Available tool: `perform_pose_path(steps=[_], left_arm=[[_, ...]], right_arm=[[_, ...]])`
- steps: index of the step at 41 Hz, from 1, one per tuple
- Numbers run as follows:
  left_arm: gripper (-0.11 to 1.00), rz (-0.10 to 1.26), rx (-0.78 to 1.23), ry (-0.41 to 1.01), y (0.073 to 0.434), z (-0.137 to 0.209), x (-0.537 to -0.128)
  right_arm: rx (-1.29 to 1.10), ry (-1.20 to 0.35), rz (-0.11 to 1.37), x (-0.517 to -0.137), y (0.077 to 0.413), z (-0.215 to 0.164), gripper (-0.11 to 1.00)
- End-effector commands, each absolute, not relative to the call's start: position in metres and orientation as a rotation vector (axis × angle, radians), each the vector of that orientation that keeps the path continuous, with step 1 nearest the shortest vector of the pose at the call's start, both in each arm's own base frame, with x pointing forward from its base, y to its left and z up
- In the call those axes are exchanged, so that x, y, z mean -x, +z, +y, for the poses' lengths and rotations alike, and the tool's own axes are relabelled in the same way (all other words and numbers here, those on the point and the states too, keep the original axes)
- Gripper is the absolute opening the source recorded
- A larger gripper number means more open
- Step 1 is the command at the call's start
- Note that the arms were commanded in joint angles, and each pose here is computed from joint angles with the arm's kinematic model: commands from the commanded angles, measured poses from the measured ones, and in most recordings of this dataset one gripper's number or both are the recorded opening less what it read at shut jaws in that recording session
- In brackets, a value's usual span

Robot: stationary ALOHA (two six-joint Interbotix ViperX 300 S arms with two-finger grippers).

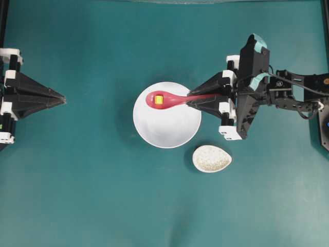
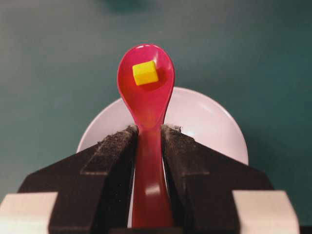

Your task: Scoop the yellow hexagonal prism block from the bowl with a spoon using the right arm.

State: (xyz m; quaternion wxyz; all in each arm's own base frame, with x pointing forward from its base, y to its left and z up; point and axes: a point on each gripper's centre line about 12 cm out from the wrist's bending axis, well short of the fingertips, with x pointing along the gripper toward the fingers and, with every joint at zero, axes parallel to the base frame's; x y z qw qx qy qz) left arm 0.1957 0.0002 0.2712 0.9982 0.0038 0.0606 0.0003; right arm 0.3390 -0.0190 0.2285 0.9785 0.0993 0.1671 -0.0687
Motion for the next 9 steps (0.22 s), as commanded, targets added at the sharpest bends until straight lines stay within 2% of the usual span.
perform_pose_path(steps=[1,9], left_arm=[[0.05,0.095,-0.012,0.002,0.2819,0.0005,-0.1985],[0.05,0.097,-0.015,0.002,0.2814,0.0005,-0.1982]], right_arm=[[-0.193,-0.133,0.297,-0.3382,0.2398,-0.0186,0.25],[-0.191,-0.133,0.3,-0.3376,0.2387,-0.0186,0.25]])
